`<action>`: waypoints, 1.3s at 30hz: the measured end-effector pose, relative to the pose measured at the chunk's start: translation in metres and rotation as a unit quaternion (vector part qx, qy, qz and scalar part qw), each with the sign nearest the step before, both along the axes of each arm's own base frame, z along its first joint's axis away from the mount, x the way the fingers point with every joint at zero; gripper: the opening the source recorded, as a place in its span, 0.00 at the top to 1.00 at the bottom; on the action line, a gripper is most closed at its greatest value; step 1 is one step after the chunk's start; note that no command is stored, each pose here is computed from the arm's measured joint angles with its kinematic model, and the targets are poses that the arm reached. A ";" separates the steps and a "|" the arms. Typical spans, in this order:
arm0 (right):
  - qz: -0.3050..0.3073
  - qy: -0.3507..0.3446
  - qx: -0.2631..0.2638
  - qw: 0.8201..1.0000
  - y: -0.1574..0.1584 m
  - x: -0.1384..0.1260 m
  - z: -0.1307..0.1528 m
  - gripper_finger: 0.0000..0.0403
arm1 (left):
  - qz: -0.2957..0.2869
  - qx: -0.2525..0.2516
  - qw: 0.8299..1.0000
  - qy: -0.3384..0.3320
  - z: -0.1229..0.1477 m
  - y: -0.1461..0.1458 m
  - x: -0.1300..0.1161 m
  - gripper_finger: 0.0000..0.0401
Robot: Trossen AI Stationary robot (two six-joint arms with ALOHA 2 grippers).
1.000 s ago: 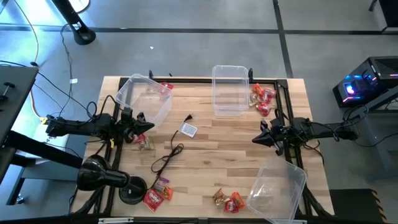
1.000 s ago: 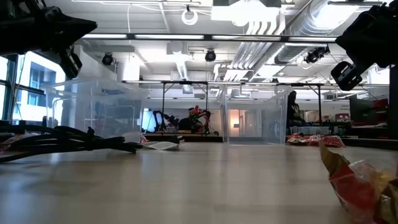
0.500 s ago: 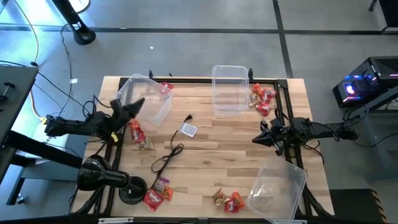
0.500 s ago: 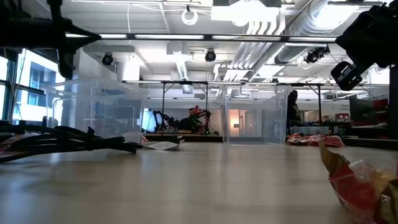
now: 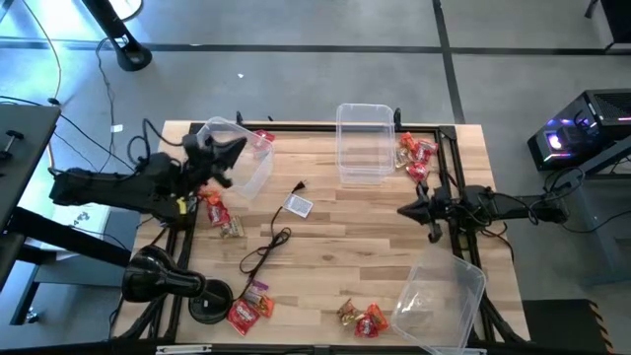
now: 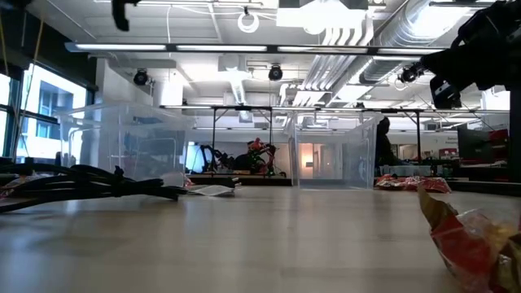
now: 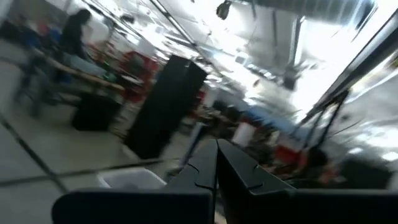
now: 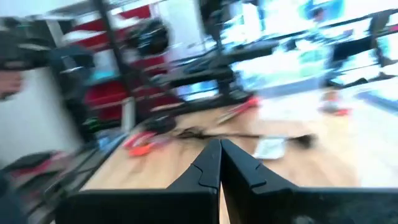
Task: Sort candy
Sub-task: Move the top left and bottom right transparent bins to the top center
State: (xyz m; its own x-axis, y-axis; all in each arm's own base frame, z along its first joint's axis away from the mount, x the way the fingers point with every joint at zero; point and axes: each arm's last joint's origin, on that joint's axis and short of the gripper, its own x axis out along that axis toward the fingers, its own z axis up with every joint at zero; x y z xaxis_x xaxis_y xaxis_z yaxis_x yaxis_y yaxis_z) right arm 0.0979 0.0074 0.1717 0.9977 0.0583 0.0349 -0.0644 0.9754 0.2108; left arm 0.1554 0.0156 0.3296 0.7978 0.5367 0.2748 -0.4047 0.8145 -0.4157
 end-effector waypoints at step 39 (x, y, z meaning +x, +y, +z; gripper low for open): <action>-0.253 -0.007 0.153 0.955 -0.017 0.131 0.160 1.00 | 0.011 -0.011 0.863 0.504 0.033 0.039 0.017 0.82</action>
